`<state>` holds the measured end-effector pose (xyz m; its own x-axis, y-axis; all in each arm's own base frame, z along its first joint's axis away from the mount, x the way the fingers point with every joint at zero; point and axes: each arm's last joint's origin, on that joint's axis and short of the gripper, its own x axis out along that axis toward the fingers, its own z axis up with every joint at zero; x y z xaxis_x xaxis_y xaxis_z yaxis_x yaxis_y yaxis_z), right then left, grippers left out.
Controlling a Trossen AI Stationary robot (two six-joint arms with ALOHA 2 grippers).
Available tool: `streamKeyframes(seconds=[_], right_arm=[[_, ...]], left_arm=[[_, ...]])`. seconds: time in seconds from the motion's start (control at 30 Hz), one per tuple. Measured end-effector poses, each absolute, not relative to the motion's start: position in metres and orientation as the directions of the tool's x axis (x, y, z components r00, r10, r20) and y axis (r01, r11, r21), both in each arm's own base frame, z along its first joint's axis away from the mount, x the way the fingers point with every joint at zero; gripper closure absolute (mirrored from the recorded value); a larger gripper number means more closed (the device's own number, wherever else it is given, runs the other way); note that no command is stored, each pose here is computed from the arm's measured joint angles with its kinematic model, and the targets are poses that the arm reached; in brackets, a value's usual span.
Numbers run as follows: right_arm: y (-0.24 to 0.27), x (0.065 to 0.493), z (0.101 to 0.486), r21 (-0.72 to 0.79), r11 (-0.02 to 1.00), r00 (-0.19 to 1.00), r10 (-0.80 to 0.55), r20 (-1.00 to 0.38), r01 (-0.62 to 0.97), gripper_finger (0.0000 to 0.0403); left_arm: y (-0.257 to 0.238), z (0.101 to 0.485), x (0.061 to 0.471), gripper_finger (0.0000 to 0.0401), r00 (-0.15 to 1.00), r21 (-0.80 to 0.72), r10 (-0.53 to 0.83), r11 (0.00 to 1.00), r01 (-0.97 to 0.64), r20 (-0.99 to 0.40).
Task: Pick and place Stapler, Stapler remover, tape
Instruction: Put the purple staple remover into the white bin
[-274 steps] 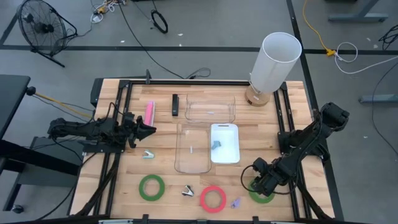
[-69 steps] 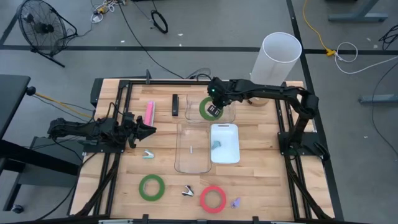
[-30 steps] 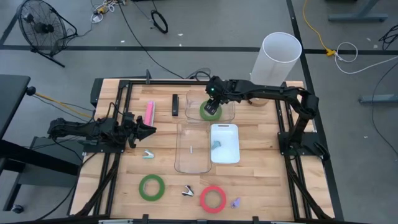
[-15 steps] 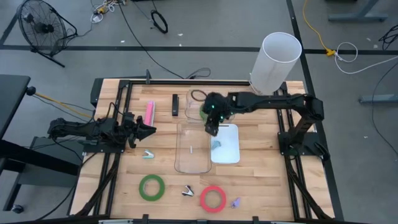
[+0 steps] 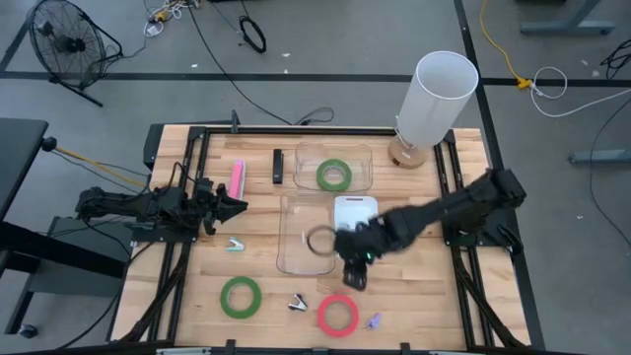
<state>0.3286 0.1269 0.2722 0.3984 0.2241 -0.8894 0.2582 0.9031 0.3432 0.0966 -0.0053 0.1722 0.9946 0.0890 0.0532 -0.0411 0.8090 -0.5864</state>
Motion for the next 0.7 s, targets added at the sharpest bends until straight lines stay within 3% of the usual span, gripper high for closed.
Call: streamKeyframes(seconds=[0.43, 0.7], right_arm=[[0.223, 0.281, 0.262, 0.35, 0.833, 0.43, 0.153, -0.89, 0.429, 0.0223], [0.264, 0.269, 0.234, 0.343, 0.843, 0.398, 0.171, -0.901, 0.415, 0.0223]], left_arm=[[-0.006, 0.172, 0.097, 0.0323, 0.997, -0.607, 0.062, 0.794, -0.018, 0.053], [-0.007, 0.171, 0.097, 0.0323, 0.999, -0.628, 0.014, 0.778, 0.021, 0.05]])
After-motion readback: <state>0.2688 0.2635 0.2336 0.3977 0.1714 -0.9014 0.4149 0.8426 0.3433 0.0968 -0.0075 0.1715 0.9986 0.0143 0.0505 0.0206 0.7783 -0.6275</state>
